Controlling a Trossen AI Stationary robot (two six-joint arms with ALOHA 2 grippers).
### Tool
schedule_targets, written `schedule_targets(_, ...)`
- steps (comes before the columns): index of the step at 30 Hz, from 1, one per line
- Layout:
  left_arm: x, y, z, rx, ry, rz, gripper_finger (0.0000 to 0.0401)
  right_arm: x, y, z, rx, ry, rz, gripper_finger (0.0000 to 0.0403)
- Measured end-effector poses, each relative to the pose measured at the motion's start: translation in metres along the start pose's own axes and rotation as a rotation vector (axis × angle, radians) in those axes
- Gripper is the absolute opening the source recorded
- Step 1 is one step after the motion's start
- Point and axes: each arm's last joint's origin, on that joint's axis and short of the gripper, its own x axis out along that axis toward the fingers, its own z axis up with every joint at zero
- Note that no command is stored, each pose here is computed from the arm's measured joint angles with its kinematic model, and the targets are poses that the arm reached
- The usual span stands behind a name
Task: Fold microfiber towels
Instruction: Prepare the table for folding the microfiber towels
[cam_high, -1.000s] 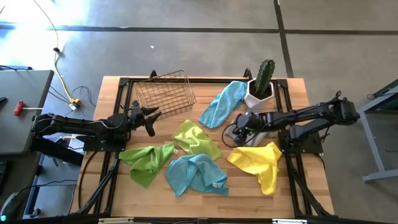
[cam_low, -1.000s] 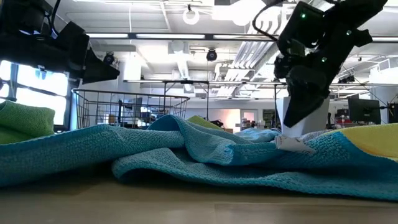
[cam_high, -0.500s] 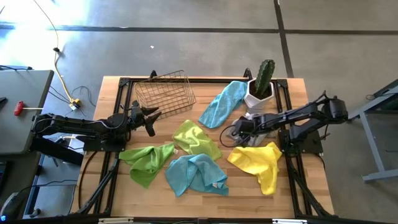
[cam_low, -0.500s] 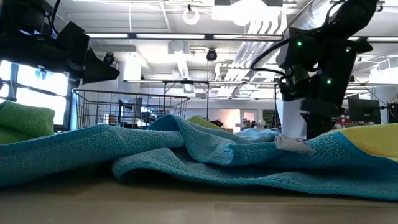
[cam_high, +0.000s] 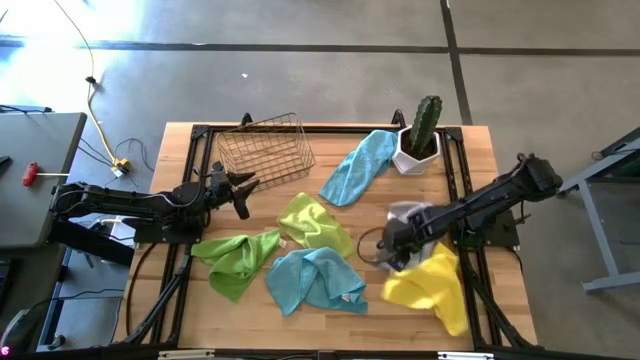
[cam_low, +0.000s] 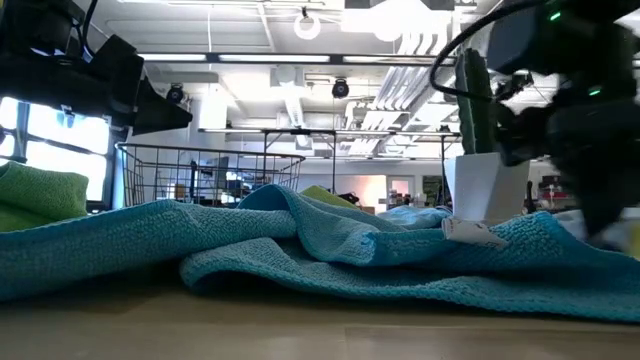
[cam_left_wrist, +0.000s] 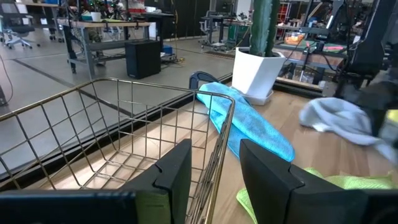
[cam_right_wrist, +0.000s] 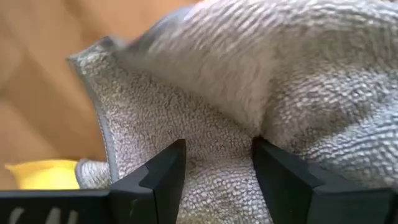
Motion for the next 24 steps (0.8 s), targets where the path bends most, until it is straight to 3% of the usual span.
schedule_targets(5,0.0,0.0,0.0,0.0,0.0,0.0,0.0127,-0.009,0.025,-0.024,0.023,0.078,0.018,0.0181)
schedule_targets(12,0.0,0.0,0.0,0.0,0.0,0.0,0.0127,-0.028,0.036,-0.05,0.02,0.15,-0.123,0.0181)
schedule_targets(15,0.0,0.0,0.0,0.0,0.0,0.0,0.0127,-0.039,0.046,-0.053,-0.005,0.138,-0.12,0.0181)
schedule_targets(18,0.0,0.0,0.0,0.0,0.0,0.0,0.0127,-0.052,0.057,-0.051,-0.059,0.066,-0.107,0.0181)
schedule_targets(24,0.0,0.0,0.0,0.0,0.0,0.0,0.0127,-0.074,0.075,-0.038,-0.255,-0.245,-0.121,0.0181)
